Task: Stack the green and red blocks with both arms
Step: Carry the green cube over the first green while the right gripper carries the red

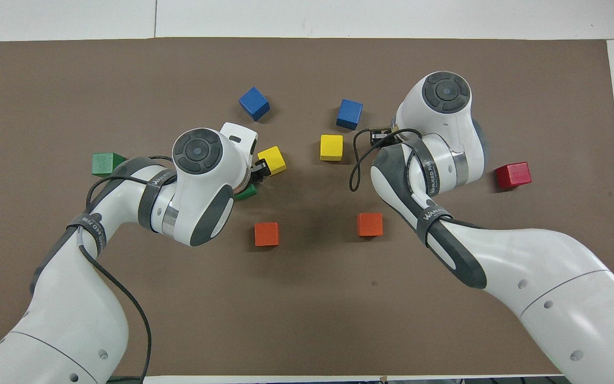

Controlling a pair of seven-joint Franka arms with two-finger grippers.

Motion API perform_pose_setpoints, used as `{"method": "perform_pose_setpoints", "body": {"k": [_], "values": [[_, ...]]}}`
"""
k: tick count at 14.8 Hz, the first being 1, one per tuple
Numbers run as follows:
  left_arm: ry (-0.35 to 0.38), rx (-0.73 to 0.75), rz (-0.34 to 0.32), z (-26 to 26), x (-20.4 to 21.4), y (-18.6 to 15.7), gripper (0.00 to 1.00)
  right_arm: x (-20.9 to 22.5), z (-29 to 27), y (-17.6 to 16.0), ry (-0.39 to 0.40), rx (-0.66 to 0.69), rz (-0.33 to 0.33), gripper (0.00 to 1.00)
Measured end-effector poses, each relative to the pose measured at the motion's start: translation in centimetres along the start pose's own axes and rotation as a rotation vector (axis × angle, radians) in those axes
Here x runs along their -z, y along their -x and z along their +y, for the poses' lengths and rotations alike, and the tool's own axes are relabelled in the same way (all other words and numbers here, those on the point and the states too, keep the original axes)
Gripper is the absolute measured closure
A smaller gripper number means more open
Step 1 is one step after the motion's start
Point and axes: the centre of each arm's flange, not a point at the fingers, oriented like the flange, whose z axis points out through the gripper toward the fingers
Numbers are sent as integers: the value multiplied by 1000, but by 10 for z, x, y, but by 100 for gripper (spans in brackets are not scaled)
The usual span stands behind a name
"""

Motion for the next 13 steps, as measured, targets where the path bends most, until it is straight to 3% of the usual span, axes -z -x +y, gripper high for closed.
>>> {"method": "perform_pose_setpoints", "body": {"k": [3, 9, 13], "values": [[-1, -21, -2, 9, -1, 10, 45, 18, 6, -6, 7, -10, -11, 45], [-9, -37, -6, 8, -1, 11, 45, 104, 58, -29, -6, -54, 59, 45], [-15, -38, -8, 6, -1, 10, 45, 135, 108, -29, 4, 0, 49, 45]]}}
